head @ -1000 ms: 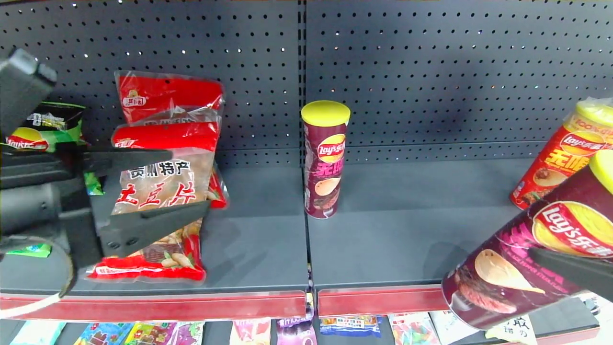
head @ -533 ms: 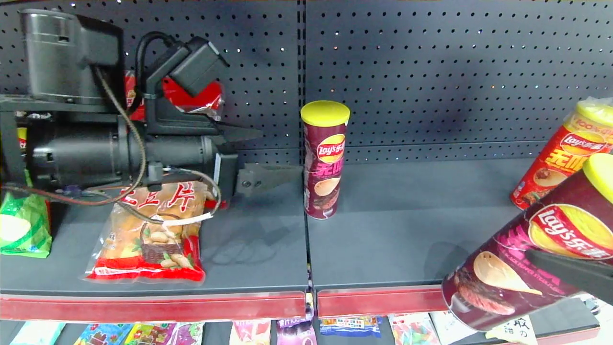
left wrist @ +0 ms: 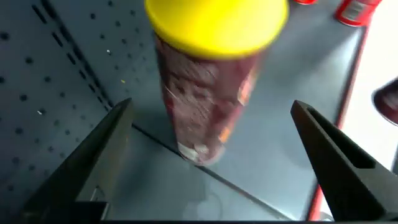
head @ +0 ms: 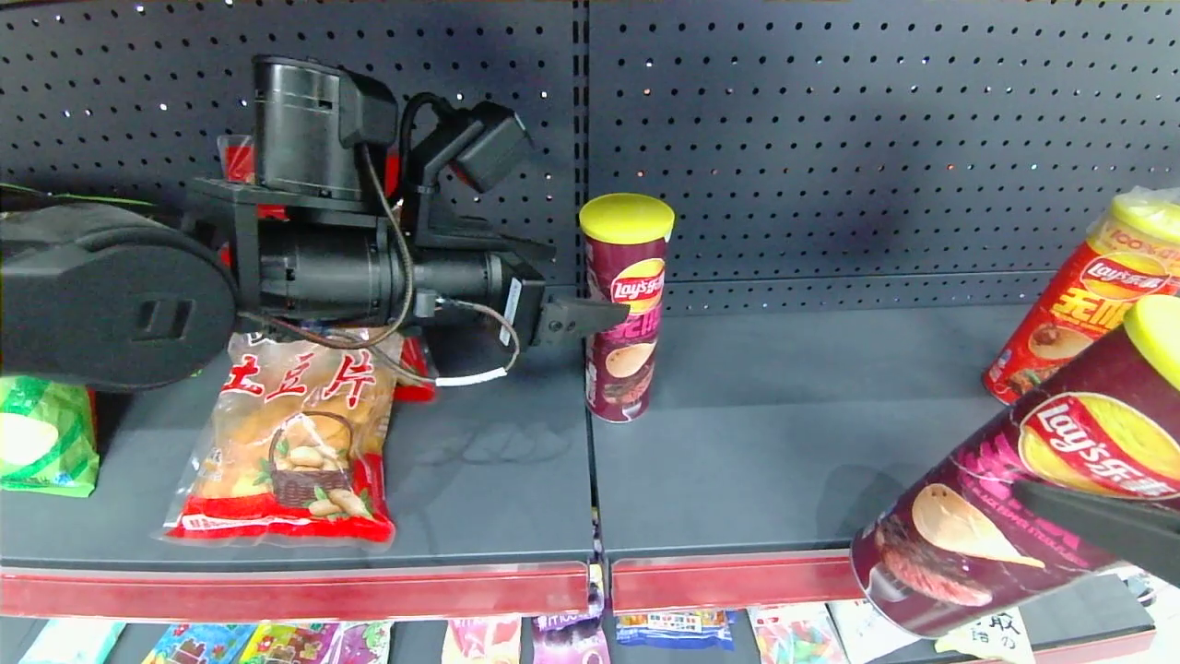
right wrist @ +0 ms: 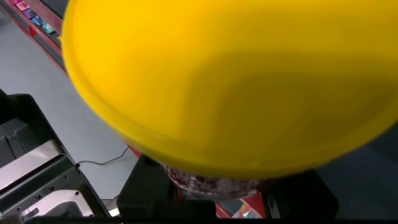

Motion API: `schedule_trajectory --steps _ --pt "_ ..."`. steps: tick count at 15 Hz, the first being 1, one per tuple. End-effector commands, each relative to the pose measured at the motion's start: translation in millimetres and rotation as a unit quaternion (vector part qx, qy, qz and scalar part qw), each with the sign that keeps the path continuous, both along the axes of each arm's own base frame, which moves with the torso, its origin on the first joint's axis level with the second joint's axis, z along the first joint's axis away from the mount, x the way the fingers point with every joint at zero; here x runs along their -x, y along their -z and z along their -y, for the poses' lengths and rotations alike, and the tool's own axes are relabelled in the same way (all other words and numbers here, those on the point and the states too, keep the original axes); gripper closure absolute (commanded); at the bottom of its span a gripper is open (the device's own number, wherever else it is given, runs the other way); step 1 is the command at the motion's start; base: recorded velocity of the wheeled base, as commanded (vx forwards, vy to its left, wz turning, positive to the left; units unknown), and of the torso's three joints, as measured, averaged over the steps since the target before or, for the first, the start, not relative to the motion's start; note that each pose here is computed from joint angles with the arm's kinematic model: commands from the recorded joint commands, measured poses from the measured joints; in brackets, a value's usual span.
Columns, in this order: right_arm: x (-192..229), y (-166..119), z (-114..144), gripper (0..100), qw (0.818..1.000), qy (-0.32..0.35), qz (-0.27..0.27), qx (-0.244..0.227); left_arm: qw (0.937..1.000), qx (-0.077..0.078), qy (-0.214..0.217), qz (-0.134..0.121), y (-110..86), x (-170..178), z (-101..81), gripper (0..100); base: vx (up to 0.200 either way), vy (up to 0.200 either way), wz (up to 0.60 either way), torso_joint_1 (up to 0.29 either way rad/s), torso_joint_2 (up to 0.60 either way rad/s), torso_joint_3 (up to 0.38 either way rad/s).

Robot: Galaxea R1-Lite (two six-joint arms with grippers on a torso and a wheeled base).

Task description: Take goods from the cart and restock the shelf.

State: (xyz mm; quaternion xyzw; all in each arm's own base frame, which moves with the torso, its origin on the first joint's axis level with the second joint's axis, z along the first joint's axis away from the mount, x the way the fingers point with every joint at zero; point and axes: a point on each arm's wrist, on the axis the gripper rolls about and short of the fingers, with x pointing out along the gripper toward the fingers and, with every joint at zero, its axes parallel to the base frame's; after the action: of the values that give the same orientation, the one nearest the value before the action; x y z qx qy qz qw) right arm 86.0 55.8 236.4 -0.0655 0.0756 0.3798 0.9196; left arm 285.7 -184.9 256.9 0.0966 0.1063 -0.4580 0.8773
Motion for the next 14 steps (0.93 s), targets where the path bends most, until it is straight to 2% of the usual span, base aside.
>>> schedule_trajectory --steps 1,4,6,10,12,13,14 --pt "0 0 0 100 1.0 0.0 0.001 0.0 1.0 -0.002 -0.005 0.0 4.8 -16 9.9 0 0.0 0.0 0.0 0.0 0.0 0.0" --pt "0 0 0 100 1.0 0.0 0.0 0.0 1.0 0.003 0.002 0.001 4.4 -20 21.8 0 0.0 0.0 0.0 0.0 0.0 0.0" --pt "0 0 0 100 1.0 0.0 0.0 -0.001 1.0 0.0 -0.001 0.002 8.2 -27 34.4 0 0.0 0.0 0.0 0.0 0.0 0.0" --pt "0 0 0 100 1.0 0.0 -0.001 -0.001 1.0 -0.007 -0.002 -0.006 20.2 -36 41.8 0 0.0 0.0 0.0 0.0 0.0 0.0" --pt "0 0 0 100 1.0 0.0 -0.001 -0.001 0.9999 0.0 -0.012 0.009 26.4 -44 47.3 0 0.0 0.0 0.0 0.0 0.0 0.0" --pt "0 0 0 100 1.0 0.0 -0.001 -0.001 0.9994 0.006 -0.023 0.023 29.7 -49 50.6 100 0.0 0.0 0.0 0.0 0.0 0.0" --pt "0 0 0 100 1.0 0.001 -0.002 -0.001 0.9991 0.013 -0.023 0.032 30.4 -51 52.7 100 0.0 0.0 0.0 0.0 0.0 0.0"
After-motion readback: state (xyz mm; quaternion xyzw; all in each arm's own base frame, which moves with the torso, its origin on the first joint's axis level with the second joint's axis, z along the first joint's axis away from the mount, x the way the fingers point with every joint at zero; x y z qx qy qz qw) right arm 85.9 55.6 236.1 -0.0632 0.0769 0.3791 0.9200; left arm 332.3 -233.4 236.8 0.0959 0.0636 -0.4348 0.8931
